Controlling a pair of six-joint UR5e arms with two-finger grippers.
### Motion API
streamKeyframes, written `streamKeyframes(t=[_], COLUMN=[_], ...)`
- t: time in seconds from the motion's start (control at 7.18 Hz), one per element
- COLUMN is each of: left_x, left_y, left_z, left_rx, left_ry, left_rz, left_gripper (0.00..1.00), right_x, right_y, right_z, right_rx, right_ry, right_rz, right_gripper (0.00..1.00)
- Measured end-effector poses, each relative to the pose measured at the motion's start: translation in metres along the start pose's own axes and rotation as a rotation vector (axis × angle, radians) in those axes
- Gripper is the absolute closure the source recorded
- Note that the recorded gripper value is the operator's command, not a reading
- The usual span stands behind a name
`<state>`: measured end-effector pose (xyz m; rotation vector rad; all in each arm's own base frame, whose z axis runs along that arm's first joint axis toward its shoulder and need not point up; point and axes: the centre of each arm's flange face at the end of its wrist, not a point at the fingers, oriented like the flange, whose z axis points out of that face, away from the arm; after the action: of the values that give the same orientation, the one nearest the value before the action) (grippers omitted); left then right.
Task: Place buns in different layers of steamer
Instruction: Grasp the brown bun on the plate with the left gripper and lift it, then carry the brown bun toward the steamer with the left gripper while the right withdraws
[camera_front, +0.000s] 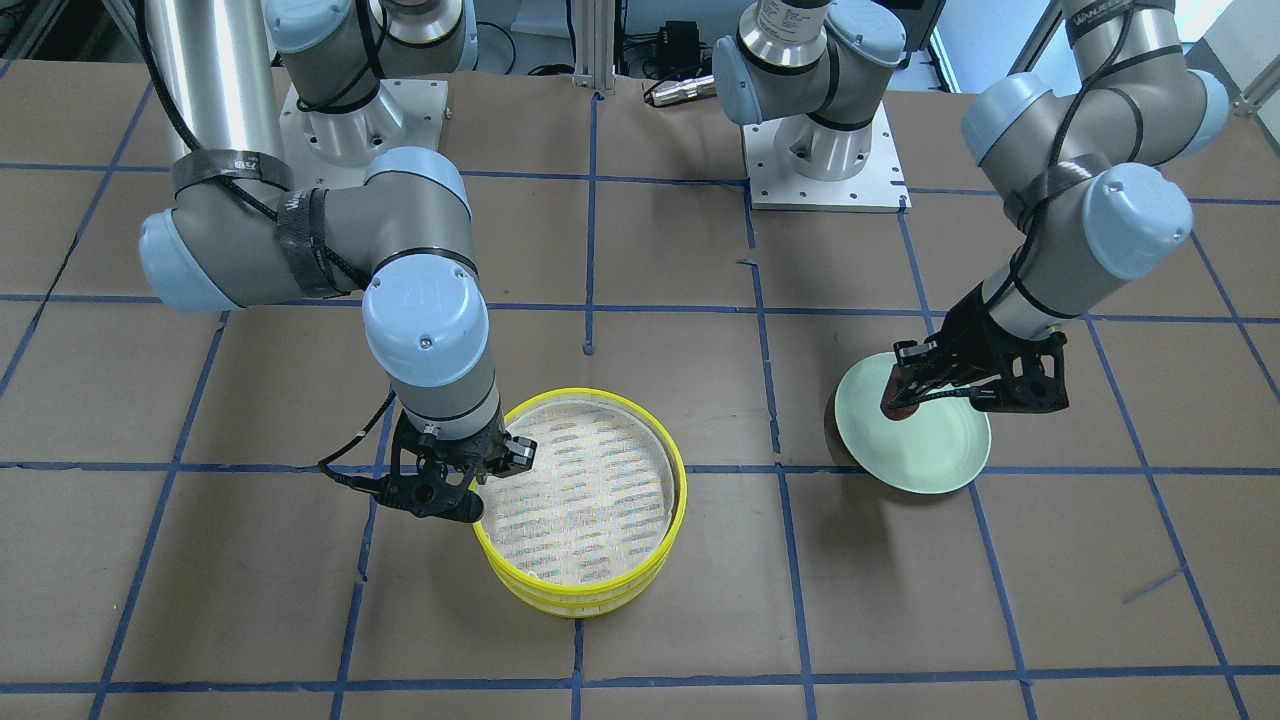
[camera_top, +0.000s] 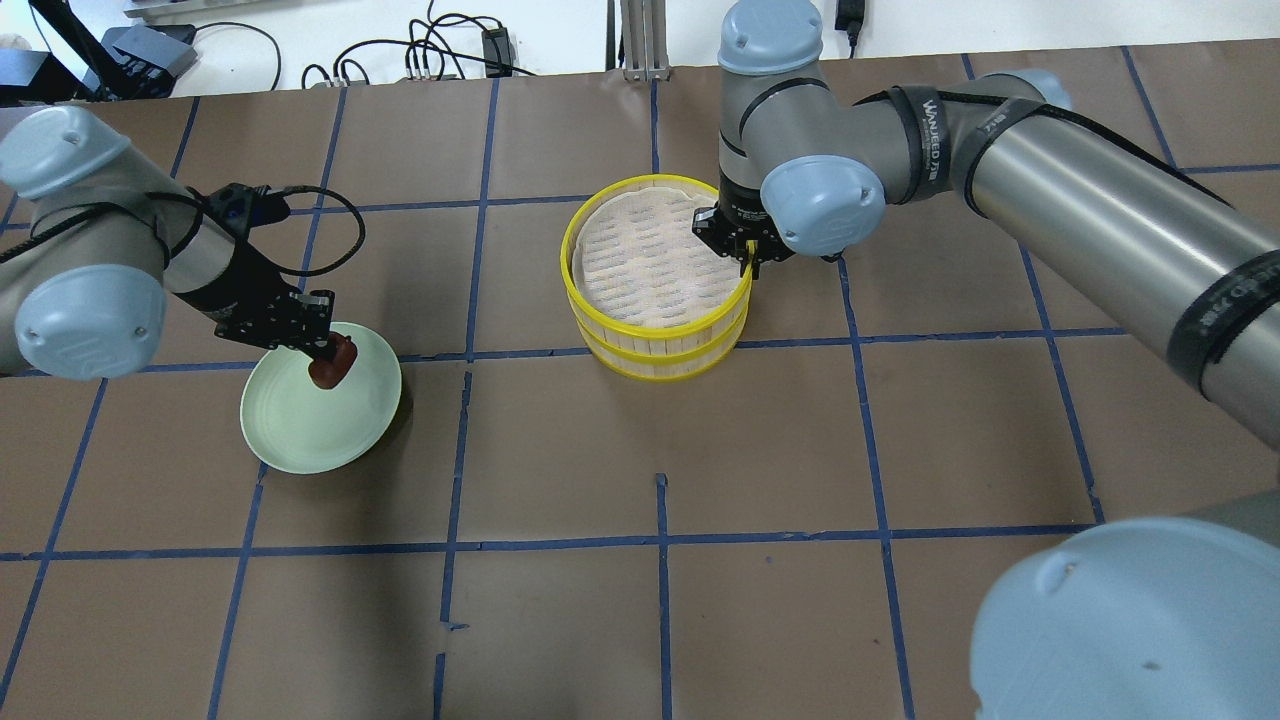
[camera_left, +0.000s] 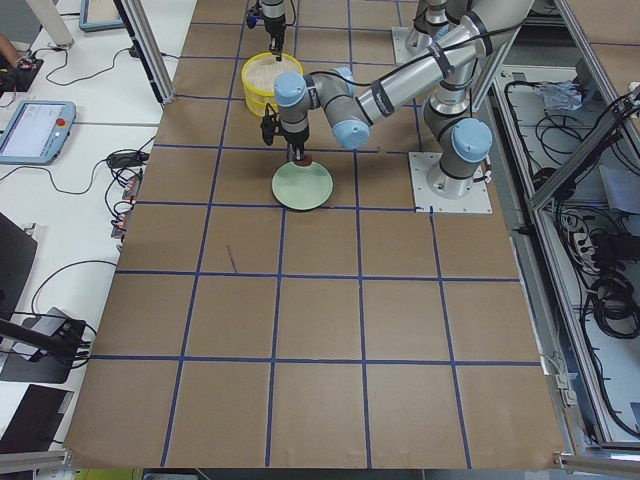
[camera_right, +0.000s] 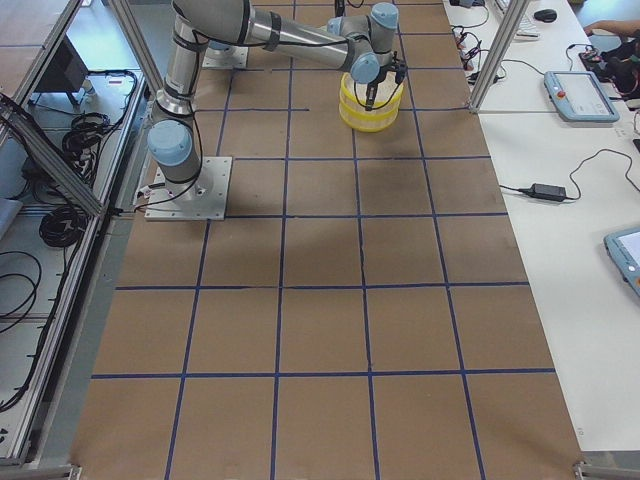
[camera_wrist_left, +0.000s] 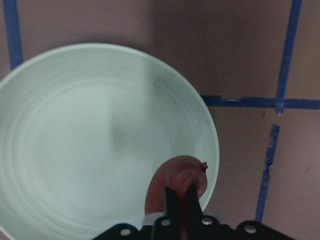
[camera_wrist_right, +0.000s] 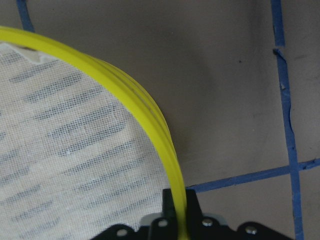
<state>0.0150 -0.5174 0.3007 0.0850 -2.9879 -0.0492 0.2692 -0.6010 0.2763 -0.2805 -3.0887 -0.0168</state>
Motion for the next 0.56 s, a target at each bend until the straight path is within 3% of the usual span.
streamKeyframes(t=[0.28, 0.56], left_x=[0.013, 0.067], left_y=[-0.008, -0.013], left_z=[-0.035, -0.049], left_rx=[0.021, 0.045], left_ry=[0.0, 0.008], left_rz=[0.007, -0.042], left_gripper=[1.0, 0.99], right_x=[0.001, 0.028], right_y=[0.001, -0.001], right_z=[-0.004, -0.051], right_rx=[0.006, 0.031], right_ry=[0.0, -0.014], right_rz=[-0.01, -0.03], right_gripper=[0.0, 0.0])
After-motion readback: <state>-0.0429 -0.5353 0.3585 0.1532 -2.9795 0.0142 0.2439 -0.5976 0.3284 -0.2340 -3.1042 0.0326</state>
